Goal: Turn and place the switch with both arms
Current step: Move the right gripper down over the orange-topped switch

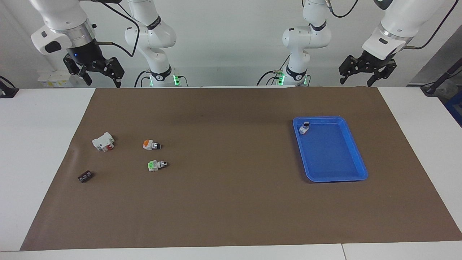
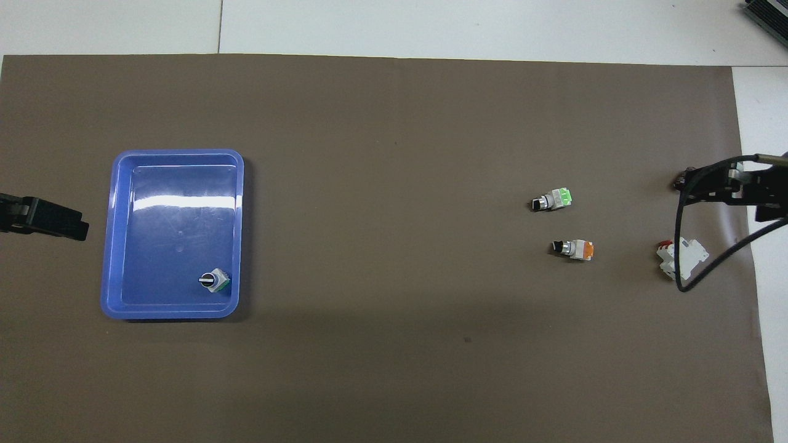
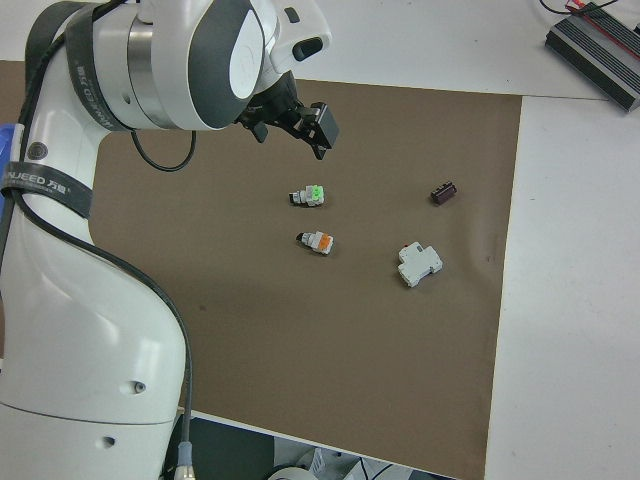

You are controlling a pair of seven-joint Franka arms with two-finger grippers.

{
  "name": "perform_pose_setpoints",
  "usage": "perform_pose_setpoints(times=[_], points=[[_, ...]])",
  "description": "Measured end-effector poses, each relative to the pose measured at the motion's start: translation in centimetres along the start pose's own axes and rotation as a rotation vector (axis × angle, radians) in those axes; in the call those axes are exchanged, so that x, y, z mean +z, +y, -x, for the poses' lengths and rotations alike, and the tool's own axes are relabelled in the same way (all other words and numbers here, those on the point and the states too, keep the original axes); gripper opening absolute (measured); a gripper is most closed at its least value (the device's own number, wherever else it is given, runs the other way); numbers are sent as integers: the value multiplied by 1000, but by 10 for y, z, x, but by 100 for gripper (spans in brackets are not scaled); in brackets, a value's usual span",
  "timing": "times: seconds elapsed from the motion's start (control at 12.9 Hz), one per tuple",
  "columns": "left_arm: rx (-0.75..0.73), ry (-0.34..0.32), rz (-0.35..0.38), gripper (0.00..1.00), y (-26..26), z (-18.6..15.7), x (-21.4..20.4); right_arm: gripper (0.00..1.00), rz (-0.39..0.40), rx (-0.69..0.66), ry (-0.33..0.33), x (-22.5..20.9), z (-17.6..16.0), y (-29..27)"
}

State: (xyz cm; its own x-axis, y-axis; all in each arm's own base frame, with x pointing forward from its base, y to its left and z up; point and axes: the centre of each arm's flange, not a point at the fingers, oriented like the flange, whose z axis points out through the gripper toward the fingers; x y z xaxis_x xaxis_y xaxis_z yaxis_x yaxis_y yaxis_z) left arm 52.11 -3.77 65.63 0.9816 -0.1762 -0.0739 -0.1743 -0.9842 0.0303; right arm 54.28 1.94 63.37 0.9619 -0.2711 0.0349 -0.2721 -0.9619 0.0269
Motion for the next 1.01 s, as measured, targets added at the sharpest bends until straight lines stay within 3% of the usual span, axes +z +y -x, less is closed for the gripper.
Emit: perform_pose_setpoints(times=[0.46,1.01], points=[[1,-3,0,100,0,0,1,100,-20,115,47,107,-4,-4],[1,-7,1,100,1,2,3,100,-30,437,34,257,-7,-10]])
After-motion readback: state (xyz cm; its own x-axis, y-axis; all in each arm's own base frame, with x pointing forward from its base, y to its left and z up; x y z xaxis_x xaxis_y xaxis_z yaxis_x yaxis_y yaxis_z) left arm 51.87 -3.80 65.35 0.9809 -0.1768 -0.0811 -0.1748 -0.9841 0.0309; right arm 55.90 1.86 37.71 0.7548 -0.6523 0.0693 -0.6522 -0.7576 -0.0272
